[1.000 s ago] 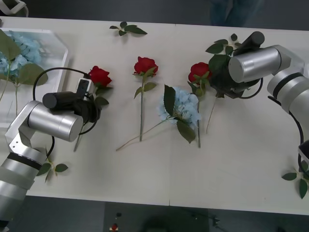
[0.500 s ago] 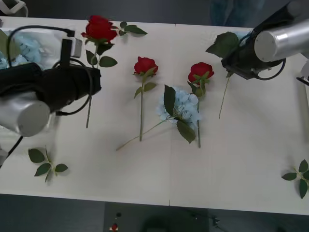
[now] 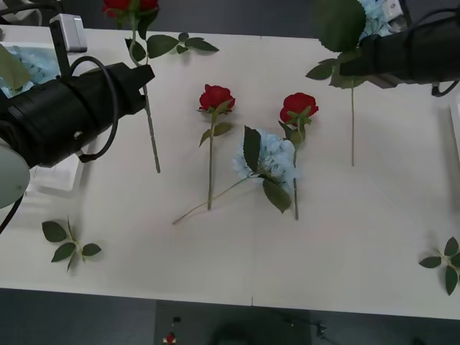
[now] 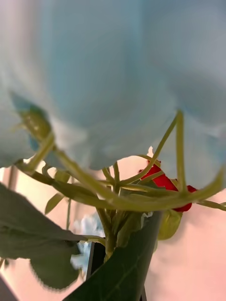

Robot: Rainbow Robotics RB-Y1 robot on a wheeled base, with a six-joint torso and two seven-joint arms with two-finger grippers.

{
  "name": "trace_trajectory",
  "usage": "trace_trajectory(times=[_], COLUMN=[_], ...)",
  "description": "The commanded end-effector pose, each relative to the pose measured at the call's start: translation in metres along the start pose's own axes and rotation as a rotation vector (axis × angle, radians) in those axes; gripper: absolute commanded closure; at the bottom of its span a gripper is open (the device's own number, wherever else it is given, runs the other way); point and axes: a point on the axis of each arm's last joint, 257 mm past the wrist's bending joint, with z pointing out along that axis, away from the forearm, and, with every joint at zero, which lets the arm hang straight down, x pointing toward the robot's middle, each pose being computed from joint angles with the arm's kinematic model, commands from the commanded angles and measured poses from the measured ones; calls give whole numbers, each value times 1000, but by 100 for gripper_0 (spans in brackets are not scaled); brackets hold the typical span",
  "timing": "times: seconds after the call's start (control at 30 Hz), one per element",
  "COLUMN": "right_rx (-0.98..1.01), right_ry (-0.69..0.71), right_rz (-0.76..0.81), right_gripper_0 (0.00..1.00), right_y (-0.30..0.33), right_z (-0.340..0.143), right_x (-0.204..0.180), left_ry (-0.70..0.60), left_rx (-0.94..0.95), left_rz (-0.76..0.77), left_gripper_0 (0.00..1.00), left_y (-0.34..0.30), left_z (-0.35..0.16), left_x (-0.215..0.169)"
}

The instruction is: Put the red flowers into the right box and the blue flowers into the left box

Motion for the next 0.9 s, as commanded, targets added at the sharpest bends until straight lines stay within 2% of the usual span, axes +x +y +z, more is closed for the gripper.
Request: trace_trajectory(times=[0.03, 0.2, 0.43, 0.63, 0.9], right_rx=[-126, -330, -540, -656, -711], right_ry=[8, -7, -29, -80, -123], right_rz=[-189, -346, -507, -583, -594], right_gripper_0=[100, 100, 100, 100, 100], right_y=[24, 58, 98, 124, 133], right_z=[-43, -80, -100, -107, -106], right_x=[-4, 10, 33, 37, 41], left_ry=[18, 19, -36, -93, -91], left_rx=[52, 225, 432, 531, 518], left_rz=[38, -86, -146, -57, 275], left_gripper_0=[100, 100, 100, 100, 100], left_y=[-12, -61, -119, -149, -149], left_z=[-2, -2, 17, 34, 43], left_x=[-3, -9, -28, -45, -18])
